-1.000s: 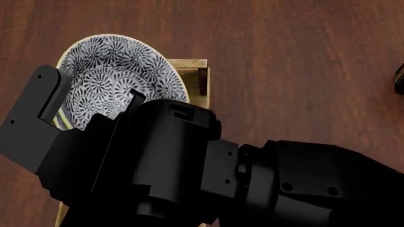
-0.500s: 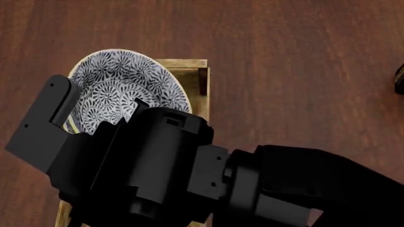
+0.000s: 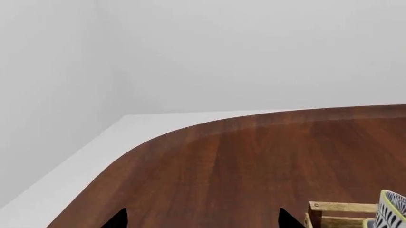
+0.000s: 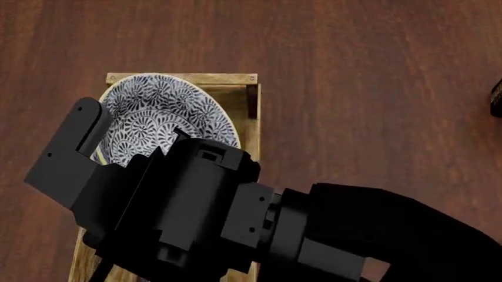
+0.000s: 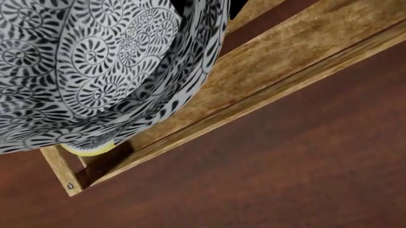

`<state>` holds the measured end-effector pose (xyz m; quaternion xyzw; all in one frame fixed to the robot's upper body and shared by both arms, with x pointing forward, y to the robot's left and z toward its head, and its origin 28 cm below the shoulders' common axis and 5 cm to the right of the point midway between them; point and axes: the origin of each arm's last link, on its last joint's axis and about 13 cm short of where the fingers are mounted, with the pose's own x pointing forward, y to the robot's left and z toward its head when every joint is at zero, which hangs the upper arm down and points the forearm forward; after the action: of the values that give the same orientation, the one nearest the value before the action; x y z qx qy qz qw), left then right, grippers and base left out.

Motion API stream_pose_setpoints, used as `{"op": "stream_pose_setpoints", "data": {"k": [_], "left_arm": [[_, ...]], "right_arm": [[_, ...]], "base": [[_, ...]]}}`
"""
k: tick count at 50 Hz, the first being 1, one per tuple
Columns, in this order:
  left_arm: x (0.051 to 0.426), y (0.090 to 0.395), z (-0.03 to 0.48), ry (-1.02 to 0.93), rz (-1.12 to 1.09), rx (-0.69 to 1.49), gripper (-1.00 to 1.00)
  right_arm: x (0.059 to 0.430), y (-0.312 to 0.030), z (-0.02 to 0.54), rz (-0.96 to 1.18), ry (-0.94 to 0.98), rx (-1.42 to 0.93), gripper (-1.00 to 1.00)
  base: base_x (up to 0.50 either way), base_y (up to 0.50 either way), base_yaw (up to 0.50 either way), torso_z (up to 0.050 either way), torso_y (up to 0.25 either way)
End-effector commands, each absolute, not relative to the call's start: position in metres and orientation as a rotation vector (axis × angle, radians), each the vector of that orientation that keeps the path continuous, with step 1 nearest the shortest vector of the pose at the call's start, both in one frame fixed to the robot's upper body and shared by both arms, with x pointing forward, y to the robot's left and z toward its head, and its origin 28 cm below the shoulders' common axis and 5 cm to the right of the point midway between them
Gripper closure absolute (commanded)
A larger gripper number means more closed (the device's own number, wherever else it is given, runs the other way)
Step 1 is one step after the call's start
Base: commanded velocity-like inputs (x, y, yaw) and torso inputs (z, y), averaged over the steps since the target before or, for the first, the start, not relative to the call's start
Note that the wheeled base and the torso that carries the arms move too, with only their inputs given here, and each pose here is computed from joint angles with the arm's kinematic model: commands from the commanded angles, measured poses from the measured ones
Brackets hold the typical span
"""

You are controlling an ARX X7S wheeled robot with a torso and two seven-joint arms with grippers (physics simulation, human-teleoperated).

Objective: Stack the left bowl on the right bowl and place them in the tray.

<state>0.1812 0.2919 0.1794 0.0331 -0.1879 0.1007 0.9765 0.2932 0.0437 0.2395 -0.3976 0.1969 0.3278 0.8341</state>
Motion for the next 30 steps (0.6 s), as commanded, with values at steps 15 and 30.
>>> {"op": "stream_pose_setpoints", "data": {"k": [15,30], "left_arm": [[0.181,0.292,0.179,-0.377,0.204,0.066,-1.00],[0.181,0.293,0.179,-0.377,0.204,0.064,-1.00]], "right_arm": [[0.303,0.045,0.229,0.684,0.423,-0.849,1.00],[0.305,0.047,0.220,0.694,0.443,-0.842,1.00]], "base": [[0.00,0.00,0.00,0.000,0.001],[0.00,0.00,0.00,0.001,0.001]]}}
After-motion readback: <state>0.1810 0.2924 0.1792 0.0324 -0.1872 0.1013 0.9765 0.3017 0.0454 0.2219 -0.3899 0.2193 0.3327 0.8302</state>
